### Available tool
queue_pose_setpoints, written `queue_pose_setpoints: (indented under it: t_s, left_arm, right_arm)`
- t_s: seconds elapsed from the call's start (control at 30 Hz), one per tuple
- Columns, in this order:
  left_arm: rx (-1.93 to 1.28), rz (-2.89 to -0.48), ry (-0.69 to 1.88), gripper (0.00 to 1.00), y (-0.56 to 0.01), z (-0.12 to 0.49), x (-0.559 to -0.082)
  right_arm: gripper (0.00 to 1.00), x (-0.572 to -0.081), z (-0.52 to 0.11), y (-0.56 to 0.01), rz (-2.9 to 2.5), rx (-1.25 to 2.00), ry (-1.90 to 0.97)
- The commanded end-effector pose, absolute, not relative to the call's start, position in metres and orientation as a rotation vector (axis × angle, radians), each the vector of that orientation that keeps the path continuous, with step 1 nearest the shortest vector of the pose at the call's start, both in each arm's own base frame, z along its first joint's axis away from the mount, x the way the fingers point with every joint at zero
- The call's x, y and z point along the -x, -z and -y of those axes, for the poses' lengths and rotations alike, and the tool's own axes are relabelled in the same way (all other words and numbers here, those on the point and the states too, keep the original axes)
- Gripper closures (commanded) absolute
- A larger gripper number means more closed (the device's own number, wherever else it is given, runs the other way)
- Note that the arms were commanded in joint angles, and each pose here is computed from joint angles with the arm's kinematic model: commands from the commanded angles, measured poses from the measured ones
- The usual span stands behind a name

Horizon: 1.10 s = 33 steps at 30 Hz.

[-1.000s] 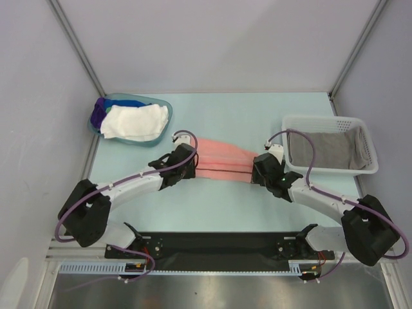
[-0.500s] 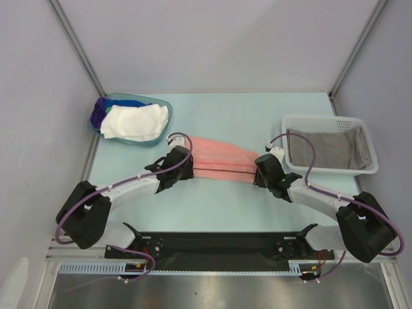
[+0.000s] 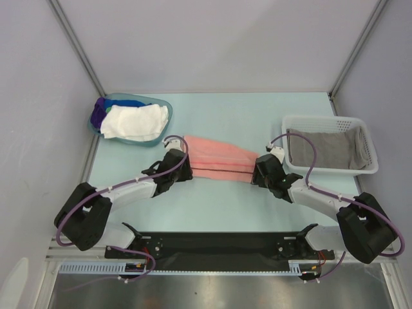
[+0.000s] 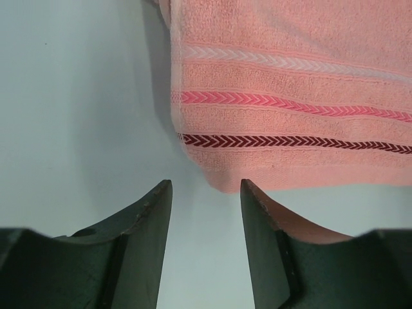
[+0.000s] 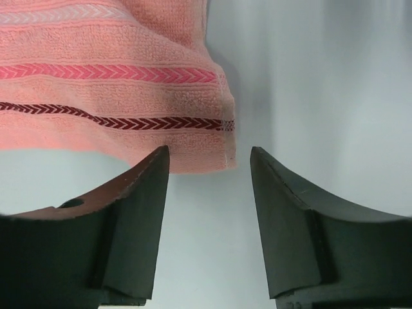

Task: Fold and stack the towels
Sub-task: Flatten out the crumpled towel

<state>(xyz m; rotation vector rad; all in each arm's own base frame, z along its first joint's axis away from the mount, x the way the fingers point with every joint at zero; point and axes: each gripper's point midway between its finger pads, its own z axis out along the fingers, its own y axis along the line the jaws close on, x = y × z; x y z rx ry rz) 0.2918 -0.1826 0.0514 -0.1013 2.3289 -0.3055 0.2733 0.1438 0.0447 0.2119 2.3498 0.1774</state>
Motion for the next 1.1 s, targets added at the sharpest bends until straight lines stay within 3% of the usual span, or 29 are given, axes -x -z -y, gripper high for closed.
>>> queue_pose_setpoints:
  t_s: [0.0,0.4,0.6,0.7,0.8,1.07]
  left_arm:
    - [0.134,-2.262,0.386,0.48,-0.059,0.189,-0.307]
    - [0.111,-2.268,0.466,0.54,-0.045,0.209,-0.321]
    - [0.124,-2.292,0.426,0.49,-0.043,0.201,-0.316]
    - [0.162,-2.304,0.399,0.46,-0.043,0.193,-0.31]
    - [0.193,-2.3,0.376,0.45,-0.045,0.185,-0.306]
    - [0.177,-2.303,0.38,0.47,-0.04,0.19,-0.311]
  right_arm:
    - [0.41,-0.279,-0.143,-0.052,-2.301,-0.235,-0.2]
    - [0.44,-0.285,-0.147,-0.047,-2.286,-0.24,-0.227]
    - [0.64,-0.287,-0.147,-0.048,-2.281,-0.244,-0.231]
    - [0.8,-0.287,-0.149,-0.049,-2.281,-0.242,-0.24]
    - [0.9,-0.289,-0.149,-0.051,-2.279,-0.244,-0.242]
    - [0.97,-0.293,-0.146,-0.078,-2.253,-0.236,-0.23]
